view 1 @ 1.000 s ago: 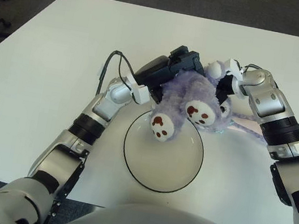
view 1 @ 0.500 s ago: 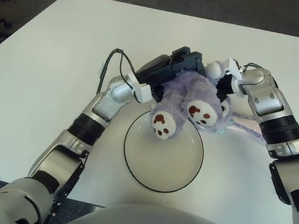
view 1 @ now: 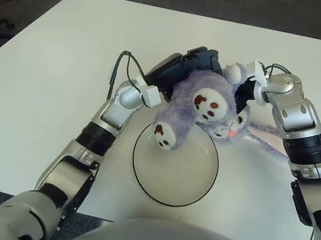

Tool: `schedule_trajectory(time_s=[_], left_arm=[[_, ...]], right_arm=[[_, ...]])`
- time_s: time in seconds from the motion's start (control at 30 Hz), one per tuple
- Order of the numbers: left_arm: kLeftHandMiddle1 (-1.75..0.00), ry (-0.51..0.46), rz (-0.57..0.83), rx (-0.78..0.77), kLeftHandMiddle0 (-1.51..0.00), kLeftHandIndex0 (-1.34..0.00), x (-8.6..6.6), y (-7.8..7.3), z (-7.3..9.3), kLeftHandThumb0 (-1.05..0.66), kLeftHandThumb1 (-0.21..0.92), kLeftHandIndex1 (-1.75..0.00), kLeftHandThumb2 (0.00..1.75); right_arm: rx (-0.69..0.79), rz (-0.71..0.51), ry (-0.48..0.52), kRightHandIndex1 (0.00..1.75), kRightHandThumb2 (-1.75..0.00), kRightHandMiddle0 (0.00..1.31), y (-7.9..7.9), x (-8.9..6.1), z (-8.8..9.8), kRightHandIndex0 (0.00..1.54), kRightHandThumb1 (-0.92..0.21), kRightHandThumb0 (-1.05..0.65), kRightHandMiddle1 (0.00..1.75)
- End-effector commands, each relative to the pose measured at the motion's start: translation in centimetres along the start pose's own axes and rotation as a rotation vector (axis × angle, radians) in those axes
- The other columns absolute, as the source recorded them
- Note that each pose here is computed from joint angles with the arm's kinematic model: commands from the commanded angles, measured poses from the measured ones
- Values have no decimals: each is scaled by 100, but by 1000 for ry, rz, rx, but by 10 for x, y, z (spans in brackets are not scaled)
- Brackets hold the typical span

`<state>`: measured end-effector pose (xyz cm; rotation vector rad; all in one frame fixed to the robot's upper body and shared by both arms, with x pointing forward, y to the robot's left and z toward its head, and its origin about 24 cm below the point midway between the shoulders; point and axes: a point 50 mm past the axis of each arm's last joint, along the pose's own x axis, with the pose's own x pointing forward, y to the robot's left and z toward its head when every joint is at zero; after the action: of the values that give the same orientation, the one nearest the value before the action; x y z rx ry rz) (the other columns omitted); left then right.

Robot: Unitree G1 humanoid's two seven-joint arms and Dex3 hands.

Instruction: Put the doll into the plate.

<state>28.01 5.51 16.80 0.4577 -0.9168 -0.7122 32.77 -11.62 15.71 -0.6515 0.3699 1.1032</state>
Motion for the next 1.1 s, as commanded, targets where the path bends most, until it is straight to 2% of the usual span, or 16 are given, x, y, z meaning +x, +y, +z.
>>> schedule_trajectory(time_s=[0.0,0.07,0.13,0.23,0.37,0.5,0.6,0.77,0.83,0.9,1.07], left_arm=[[-170,3,-17,-17,-81,-65,3,-6,0,0,2,-173,164],[-170,13,-8,-3,-82,-65,3,-5,-1,0,1,-174,165],[-170,20,-1,9,-83,-65,4,-5,-1,0,0,-174,166],[-170,37,18,6,-83,-65,4,-5,-2,0,0,-175,166],[-173,53,37,-11,-82,-65,4,-5,-2,0,0,-175,168],[-173,86,72,-3,-82,-65,4,-3,-4,0,0,-175,167],[-171,95,82,4,-83,-64,4,-3,-4,0,0,-175,166],[-168,118,128,7,-86,-63,4,0,-6,0,0,-175,165],[-165,129,155,11,-88,-63,4,2,-8,0,-1,-175,166],[-164,135,175,18,-90,-63,4,3,-9,0,-2,-175,166],[-162,140,205,29,-93,-65,4,6,-12,0,-4,-175,169]], right_arm=[[93,-1,21,171,-128,36,-4,-8,1,60,-35,0,175],[186,-50,8,172,-133,38,-15,-26,-4,62,-32,0,174],[238,-79,-2,174,-136,39,-18,-35,-4,64,-29,0,174],[260,-98,-22,173,-135,38,-16,-40,3,65,-29,0,174],[241,-101,-23,162,-128,37,-14,-40,7,67,-32,0,175],[68,-190,4,151,-121,36,-13,-42,12,71,-35,0,175],[35,-222,2,145,-107,35,-13,-43,11,63,-44,0,175],[-94,-371,18,146,-91,31,-14,-46,8,51,-58,0,175],[-146,-435,13,151,-83,14,-13,-49,6,51,-60,23,168],[-188,-476,4,152,-80,8,-12,-52,4,52,-61,31,165],[-287,-556,-45,153,-79,2,-10,-59,1,53,-60,38,158]])
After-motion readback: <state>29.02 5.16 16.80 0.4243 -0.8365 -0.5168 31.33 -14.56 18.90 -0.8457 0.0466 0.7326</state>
